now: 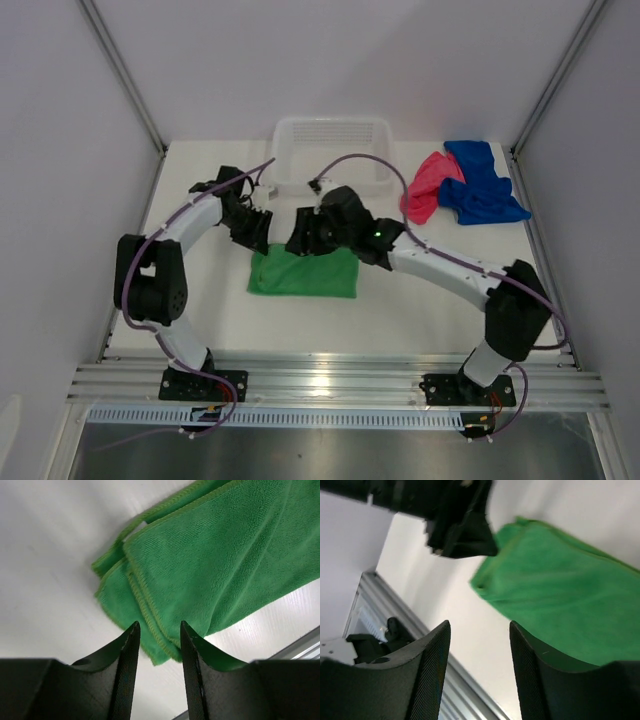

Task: Roll the towels
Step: Fold the towel

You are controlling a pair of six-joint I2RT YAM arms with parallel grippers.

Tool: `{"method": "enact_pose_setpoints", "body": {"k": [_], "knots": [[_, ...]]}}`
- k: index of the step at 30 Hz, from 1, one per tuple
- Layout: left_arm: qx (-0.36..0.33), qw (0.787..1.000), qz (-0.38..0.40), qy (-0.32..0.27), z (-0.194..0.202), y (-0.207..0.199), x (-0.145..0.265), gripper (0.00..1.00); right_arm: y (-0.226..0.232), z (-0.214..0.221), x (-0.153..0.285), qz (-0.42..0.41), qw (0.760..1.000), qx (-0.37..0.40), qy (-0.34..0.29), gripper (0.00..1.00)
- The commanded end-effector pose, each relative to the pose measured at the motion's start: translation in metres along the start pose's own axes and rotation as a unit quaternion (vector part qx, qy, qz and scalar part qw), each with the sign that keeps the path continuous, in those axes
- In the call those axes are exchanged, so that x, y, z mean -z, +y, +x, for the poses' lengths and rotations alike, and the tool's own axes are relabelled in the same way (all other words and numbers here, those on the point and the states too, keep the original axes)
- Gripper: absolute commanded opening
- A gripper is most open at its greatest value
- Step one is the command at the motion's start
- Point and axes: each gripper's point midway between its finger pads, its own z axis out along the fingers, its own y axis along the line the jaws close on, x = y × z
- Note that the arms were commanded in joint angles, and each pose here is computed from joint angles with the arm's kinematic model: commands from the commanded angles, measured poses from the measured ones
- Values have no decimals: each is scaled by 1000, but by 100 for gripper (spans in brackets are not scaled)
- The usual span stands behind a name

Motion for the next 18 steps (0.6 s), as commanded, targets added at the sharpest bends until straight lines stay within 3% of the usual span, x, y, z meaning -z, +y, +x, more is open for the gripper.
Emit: {"method": "enact_pose_setpoints", "body": {"k": [1, 7, 18], "knots": [[-18, 1000, -13, 23, -6, -3, -13, 41, -78, 28, 19, 86, 995, -50, 28, 53], [-19, 998, -26, 53, -6, 1, -31, 41, -137, 67, 46, 109, 987, -112, 40, 53], [-12, 995, -34, 89, 9, 7, -46, 40, -162, 92, 35, 91, 983, -148, 61, 52]]}}
